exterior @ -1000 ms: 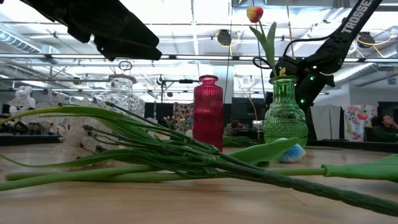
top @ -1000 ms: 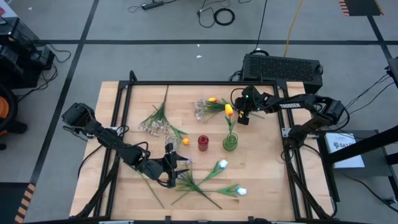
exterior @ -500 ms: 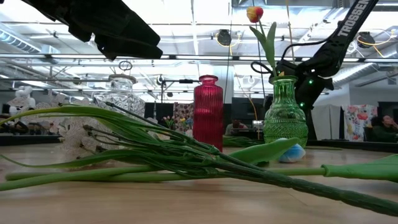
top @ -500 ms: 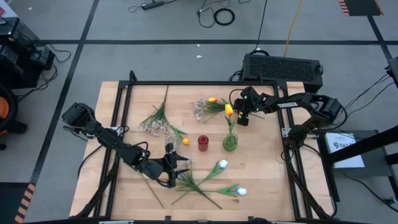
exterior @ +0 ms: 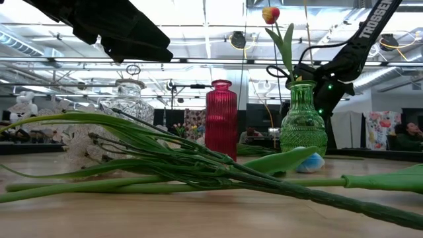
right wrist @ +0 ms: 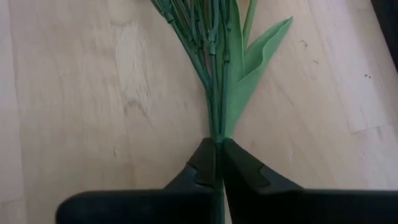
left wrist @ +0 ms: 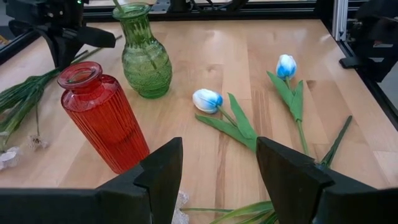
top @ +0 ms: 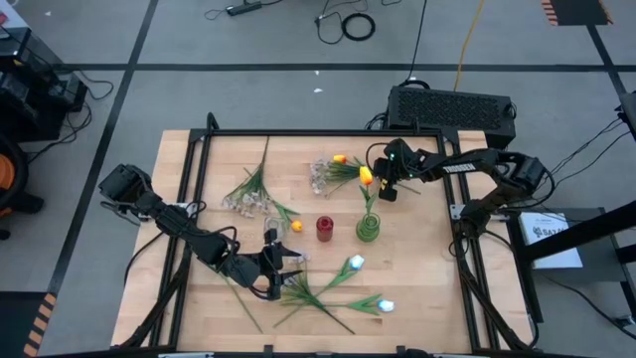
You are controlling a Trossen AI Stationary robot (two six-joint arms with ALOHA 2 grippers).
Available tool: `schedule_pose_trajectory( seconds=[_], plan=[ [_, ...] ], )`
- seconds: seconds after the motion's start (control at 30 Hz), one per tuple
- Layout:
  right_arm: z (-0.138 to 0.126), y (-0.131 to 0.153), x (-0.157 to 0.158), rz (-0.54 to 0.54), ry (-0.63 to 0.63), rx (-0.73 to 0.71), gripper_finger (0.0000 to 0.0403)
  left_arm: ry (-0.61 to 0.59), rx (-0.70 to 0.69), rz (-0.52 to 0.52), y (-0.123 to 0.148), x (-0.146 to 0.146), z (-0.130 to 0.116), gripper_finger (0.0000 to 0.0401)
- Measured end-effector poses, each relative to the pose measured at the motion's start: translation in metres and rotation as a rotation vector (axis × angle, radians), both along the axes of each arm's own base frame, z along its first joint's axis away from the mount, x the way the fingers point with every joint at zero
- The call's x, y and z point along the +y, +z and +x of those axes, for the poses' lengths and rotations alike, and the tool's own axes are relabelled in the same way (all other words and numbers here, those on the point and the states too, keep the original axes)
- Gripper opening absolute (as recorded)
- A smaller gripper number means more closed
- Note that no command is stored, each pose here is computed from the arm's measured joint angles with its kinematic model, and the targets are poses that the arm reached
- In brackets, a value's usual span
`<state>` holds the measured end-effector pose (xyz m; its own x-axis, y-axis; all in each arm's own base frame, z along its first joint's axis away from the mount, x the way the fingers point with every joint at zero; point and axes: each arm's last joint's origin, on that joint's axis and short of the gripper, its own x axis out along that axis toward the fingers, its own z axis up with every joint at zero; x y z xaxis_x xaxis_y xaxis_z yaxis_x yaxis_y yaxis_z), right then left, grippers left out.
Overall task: Sort flowers into vase by color
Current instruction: Put the top right white flowers into the red vase
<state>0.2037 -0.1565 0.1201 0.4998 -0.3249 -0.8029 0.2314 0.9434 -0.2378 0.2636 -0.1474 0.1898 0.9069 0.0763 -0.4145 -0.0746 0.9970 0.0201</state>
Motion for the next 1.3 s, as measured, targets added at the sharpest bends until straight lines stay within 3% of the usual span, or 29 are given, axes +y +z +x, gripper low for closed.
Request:
schedule_pose_trajectory(
  seconds=[0.57, 0.73, 1.13, 1.3],
  plan=[
    [-0.018, 0.045, 0.018, 0.061, -0.115, -0.107, 0.0001, 0.008, -0.002, -0.018, 0.0, 0.0, 0.0, 0.0212],
    [-0.025, 0.079, 0.027, 0.096, -0.125, -0.323, 0.0, 0.008, -0.02, -0.027, 0.002, 0.0, 0.001, 0.0212],
    [-0.074, 0.162, 0.062, -0.11, -0.178, -0.788, 0.0, 0.004, -0.114, 0.038, 0.022, -0.002, 0.006, 0.0212],
    [-0.084, 0.184, 0.071, -0.131, -0.157, -0.93, 0.0, 0.05, -0.146, 0.055, 0.03, -0.001, 0.009, 0.0212]
  ],
)
